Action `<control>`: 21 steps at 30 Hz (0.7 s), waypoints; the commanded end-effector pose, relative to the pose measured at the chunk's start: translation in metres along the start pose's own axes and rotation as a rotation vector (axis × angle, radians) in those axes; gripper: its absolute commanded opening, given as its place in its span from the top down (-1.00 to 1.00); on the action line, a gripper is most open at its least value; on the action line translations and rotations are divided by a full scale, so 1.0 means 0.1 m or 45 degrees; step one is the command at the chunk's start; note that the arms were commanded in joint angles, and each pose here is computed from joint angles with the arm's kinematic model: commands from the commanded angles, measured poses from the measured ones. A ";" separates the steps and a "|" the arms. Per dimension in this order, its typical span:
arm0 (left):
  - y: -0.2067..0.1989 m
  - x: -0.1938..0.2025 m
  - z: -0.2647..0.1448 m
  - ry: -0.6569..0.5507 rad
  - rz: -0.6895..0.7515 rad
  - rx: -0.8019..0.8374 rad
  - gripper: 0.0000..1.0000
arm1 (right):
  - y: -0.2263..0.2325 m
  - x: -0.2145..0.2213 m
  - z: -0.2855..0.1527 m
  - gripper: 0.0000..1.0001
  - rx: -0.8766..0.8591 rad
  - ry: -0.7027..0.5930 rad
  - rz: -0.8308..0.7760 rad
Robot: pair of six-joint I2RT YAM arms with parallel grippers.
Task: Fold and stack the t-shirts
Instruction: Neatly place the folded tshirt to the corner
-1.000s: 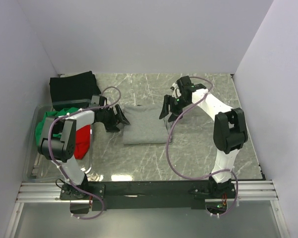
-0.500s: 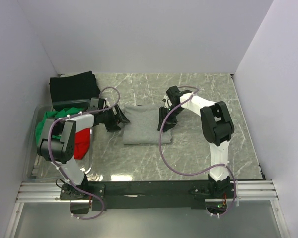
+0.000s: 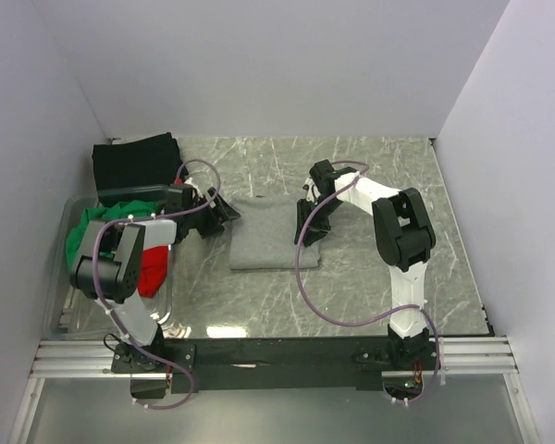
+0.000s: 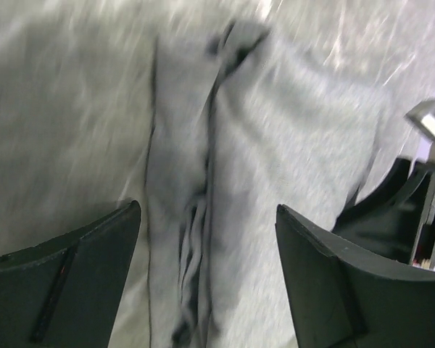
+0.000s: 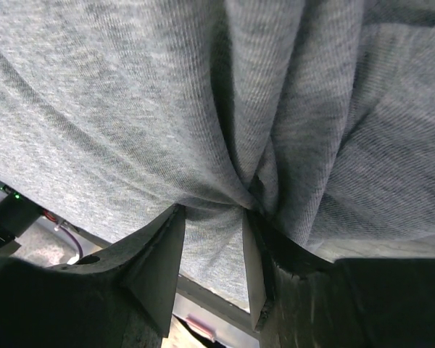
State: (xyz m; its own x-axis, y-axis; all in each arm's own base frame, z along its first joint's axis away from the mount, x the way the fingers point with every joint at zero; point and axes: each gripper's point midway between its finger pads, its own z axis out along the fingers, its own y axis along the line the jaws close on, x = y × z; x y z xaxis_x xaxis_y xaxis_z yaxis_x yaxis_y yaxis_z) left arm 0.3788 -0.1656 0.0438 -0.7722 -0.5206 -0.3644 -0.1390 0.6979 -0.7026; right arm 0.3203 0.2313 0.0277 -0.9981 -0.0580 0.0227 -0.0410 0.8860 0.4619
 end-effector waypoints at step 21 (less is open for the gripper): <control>0.66 0.06 0.28 -0.028 -0.030 -0.293 -0.65 | -0.02 -0.07 -0.05 0.12 0.031 0.018 -0.052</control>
State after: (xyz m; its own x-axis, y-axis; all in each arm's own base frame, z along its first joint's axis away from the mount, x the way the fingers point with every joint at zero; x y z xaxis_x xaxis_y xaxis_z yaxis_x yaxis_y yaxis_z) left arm 0.4240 -0.1584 0.0437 -0.6788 -0.5767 -0.4546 -0.1389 0.7087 -0.6917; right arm 0.3210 0.2301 0.0288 -0.9955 -0.0876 0.0365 -0.0617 0.8895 0.4528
